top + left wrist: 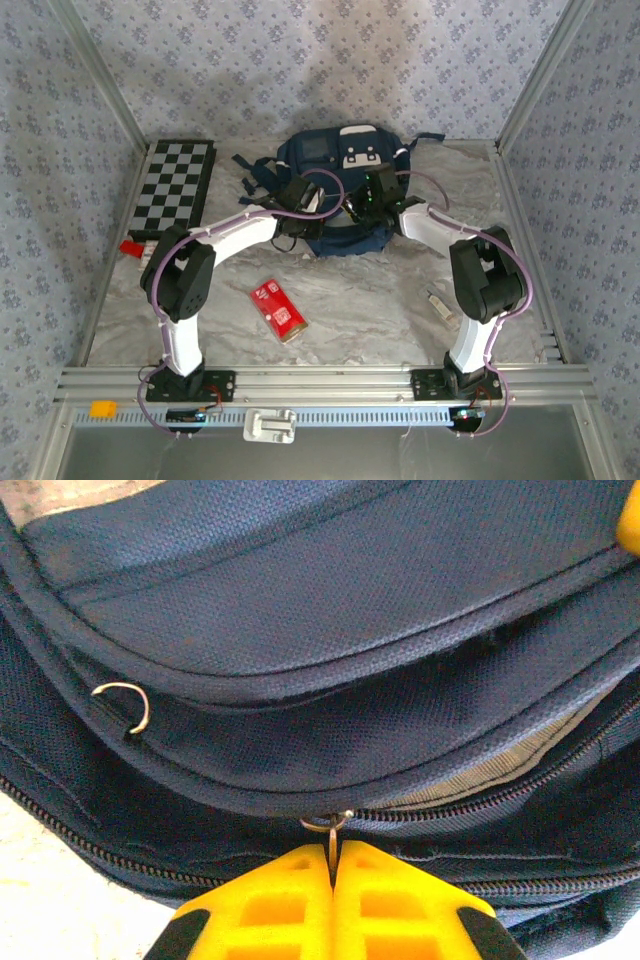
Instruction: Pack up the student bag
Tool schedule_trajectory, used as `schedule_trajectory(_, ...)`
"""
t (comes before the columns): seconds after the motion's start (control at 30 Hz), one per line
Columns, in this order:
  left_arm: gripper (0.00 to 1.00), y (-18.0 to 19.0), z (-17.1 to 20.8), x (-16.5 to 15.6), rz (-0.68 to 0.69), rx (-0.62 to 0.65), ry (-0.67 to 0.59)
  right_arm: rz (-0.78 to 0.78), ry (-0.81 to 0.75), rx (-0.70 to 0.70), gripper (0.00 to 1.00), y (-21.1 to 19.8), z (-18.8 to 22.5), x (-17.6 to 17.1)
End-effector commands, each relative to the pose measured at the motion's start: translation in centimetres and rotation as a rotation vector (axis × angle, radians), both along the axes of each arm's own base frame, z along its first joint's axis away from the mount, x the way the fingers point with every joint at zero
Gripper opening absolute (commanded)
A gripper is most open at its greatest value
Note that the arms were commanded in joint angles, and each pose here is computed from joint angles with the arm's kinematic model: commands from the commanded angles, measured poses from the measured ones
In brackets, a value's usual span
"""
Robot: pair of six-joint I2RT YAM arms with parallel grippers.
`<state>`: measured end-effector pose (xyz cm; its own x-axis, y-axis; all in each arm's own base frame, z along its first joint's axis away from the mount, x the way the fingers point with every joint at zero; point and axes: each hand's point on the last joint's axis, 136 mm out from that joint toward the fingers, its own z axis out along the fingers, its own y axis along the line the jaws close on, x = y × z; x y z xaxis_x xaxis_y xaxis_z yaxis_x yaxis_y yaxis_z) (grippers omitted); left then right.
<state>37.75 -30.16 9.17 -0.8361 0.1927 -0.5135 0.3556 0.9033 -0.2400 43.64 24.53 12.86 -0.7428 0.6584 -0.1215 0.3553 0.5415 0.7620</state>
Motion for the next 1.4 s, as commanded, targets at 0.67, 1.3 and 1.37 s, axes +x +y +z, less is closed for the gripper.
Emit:
schedule_trajectory(0.67, 0.0, 6.6, 1.7, 1.9, 0.059, 0.135, -0.181, 0.118, -0.045, 0.108, 0.0, -5.6, 6.1, -2.3)
schedule_trajectory(1.3, 0.0, 12.1, -1.6, 8.9, 0.22, 0.072, -0.116, 0.097, -0.038, 0.085, 0.0, -7.9, 6.7, -3.2)
schedule_trajectory(1.37, 0.0, 12.1, -2.0, 9.0, 0.214, 0.057, -0.109, 0.101, -0.046, 0.081, 0.0, -7.6, 6.8, -3.1)
